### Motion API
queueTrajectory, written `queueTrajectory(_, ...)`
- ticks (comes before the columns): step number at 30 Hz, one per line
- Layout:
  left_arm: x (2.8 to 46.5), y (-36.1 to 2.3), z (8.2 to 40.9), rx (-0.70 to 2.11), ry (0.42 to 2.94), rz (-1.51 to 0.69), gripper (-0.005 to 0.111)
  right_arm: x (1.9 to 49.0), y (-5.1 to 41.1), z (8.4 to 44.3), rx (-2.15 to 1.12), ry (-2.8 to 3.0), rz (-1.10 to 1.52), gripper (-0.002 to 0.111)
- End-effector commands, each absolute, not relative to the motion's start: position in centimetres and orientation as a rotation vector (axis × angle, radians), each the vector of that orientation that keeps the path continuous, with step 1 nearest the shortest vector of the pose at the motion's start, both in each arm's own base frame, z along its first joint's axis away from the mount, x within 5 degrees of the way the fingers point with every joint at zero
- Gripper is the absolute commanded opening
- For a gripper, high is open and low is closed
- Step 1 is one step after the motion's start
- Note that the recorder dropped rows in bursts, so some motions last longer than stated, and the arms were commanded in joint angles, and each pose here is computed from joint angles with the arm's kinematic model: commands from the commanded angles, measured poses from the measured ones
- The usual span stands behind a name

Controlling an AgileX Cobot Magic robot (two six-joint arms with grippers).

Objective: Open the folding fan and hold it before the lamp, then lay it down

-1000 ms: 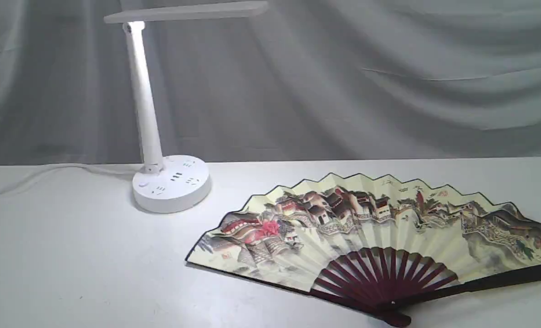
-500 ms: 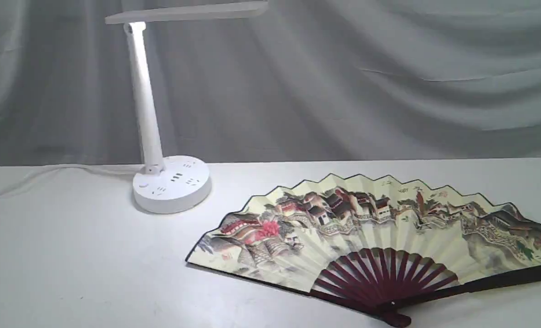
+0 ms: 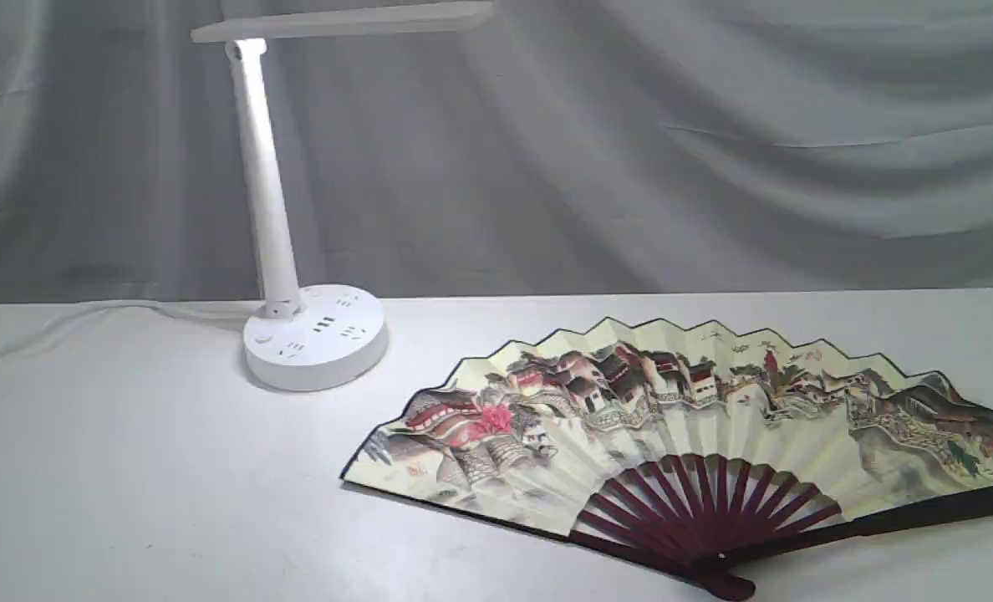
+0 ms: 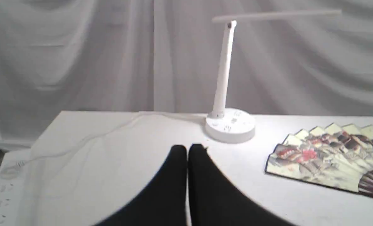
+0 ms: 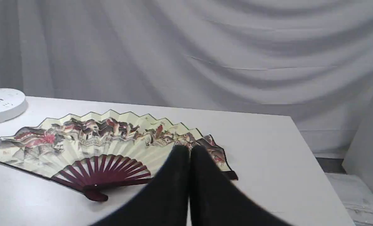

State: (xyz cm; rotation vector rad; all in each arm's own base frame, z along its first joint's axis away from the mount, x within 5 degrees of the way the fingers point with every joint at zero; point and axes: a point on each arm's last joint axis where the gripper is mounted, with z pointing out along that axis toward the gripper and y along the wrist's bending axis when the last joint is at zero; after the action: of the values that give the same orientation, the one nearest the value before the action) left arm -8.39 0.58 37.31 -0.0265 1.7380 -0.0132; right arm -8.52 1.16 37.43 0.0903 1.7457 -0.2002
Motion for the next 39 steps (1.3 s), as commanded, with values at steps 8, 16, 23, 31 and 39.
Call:
queueTrajectory(8,-1.1,0.2,33.5,-0.016,1.592,-0.025,0.000,-1.7,0.3,32.7,0.075,1.742,-0.172,0.000)
queueTrajectory(16,2.5,0.0,29.2,-0.007,1.548,-0.031,0.000,2.9,-0.4,27.7,0.078,1.641,-0.160,0.000)
queueTrajectory(23,4.1,0.0,25.8,-0.004,1.564,-0.034,0.000,4.5,-0.7,24.4,0.080,1.611,-0.163,0.000)
queueTrajectory(31,5.1,-0.1,22.4,-0.002,1.618,-0.034,0.000,5.4,-0.8,19.9,0.086,1.712,-0.157,0.000)
queueTrajectory(39,5.6,-0.1,20.0,0.000,1.626,-0.035,0.000,5.6,-0.8,19.8,0.099,1.653,-0.143,0.000)
